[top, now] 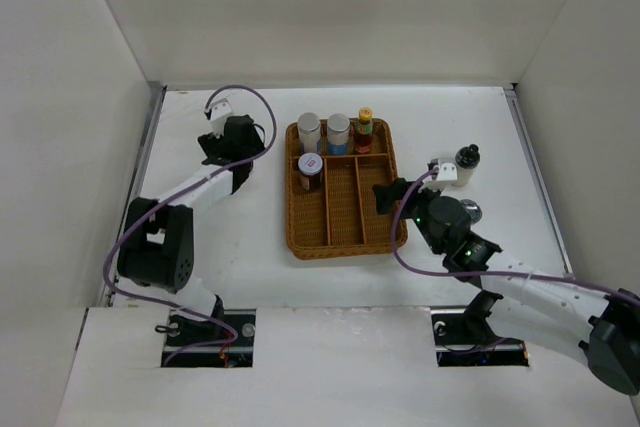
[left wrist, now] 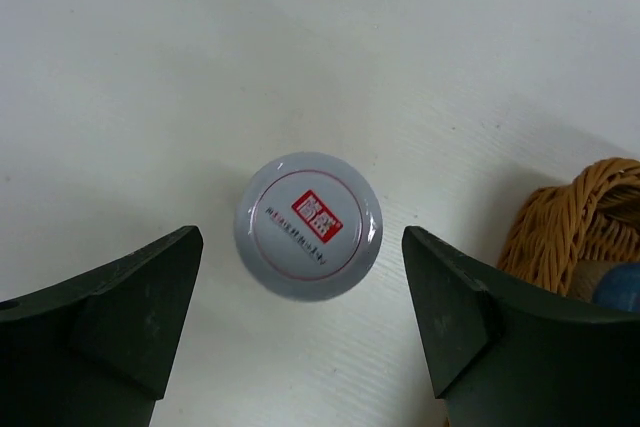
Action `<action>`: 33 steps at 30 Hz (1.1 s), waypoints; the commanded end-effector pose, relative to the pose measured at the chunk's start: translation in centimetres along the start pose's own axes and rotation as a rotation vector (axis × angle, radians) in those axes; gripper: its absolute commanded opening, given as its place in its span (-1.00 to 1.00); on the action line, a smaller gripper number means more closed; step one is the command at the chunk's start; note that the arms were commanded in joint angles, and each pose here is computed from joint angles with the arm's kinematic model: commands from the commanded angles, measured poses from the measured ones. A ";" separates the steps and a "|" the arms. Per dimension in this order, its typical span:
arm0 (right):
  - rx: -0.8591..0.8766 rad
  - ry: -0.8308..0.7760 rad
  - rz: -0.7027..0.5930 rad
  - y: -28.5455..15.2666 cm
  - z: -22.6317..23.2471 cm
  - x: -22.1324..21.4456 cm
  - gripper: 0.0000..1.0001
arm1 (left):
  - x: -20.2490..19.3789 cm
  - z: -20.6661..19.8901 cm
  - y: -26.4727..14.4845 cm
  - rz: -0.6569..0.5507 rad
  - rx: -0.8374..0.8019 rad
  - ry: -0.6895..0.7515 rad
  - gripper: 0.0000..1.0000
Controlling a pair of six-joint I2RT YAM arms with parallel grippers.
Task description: Organize the condiment bottles
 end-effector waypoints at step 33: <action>0.017 0.019 -0.066 0.4 1.0 1.8 0.94 | -2.6 -4.9 -20.1 -0.008 -0.600 0.003 -0.29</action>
Point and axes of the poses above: each gripper's point midway between its finger pads, its own y axis out along the fingers, its own z axis along the line the jaws close on, x = y × z, the point moved 10 cm from there along -y, back along the fingers, and after that the axes turned 9 degrees about -y, right-handed, at the moved point
